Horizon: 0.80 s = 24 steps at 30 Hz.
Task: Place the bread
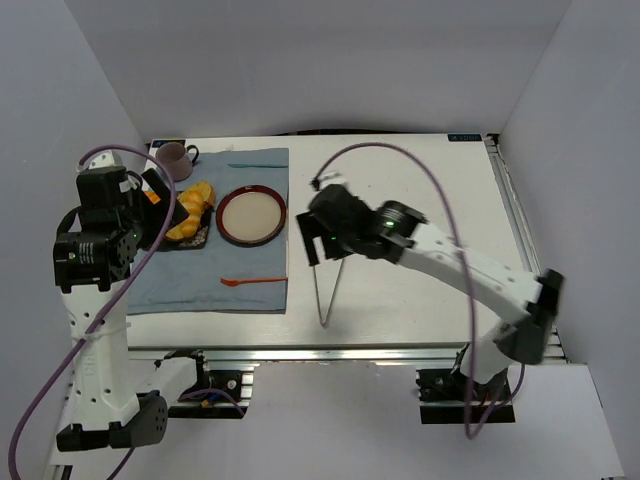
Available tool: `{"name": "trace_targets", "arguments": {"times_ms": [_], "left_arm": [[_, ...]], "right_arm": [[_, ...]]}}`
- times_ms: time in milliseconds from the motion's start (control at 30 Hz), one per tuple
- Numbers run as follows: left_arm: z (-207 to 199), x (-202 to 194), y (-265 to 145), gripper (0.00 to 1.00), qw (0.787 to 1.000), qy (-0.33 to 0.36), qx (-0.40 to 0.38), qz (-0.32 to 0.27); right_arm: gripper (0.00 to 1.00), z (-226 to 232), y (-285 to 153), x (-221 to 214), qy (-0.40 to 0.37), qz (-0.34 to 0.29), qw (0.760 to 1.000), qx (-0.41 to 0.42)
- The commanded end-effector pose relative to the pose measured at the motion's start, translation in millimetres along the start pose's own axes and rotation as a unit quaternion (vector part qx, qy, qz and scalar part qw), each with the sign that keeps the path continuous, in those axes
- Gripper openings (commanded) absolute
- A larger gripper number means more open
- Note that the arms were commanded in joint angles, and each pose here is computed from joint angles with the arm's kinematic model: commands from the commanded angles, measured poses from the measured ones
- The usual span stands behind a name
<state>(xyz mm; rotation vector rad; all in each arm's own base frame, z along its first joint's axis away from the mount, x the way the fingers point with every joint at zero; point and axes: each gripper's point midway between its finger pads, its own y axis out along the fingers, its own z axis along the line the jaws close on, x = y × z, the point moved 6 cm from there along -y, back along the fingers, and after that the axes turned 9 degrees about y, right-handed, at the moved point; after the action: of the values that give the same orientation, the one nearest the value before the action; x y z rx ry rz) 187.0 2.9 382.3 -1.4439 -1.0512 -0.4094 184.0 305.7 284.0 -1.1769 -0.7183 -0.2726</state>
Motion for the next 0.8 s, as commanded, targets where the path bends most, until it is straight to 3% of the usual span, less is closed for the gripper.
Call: {"name": "trace_targets", "arguments": {"times_ms": [0,100,267,367,500,567,667,767], "left_arm": [[7,-14,-15,0.98,1.0,0.012,-0.001,-0.005],[10,-20,-15,0.98,1.0,0.018,0.001,0.006],[7,-25,-14,0.98,1.0,0.014,-0.013,0.011],[10,-26,-15,0.98,1.0,0.017,-0.005,0.014],[14,-33,-14,0.98,1.0,0.02,0.005,0.022],[15,-36,-14,0.98,0.999,0.021,0.005,0.027],[17,-39,-13,0.98,0.999,0.021,0.012,0.029],[17,-39,-15,0.98,0.999,0.025,0.011,0.034]], "right_arm": [[0.89,-4,-47,46,0.081,-0.177,0.981,0.021],[0.89,-10,-53,34,0.033,-0.205,0.977,-0.053],[0.89,-32,-8,-16,0.065,-0.066,0.983,-0.16],[0.9,-25,-5,-38,0.069,-0.061,0.981,-0.172],[0.89,-16,-5,-53,0.091,-0.033,0.99,-0.106],[0.89,-11,-3,-54,0.11,-0.04,0.991,-0.071],[0.89,-21,-1,-64,0.145,-0.035,0.986,-0.081],[0.89,-12,-23,-53,0.12,-0.121,0.98,-0.106]]}}
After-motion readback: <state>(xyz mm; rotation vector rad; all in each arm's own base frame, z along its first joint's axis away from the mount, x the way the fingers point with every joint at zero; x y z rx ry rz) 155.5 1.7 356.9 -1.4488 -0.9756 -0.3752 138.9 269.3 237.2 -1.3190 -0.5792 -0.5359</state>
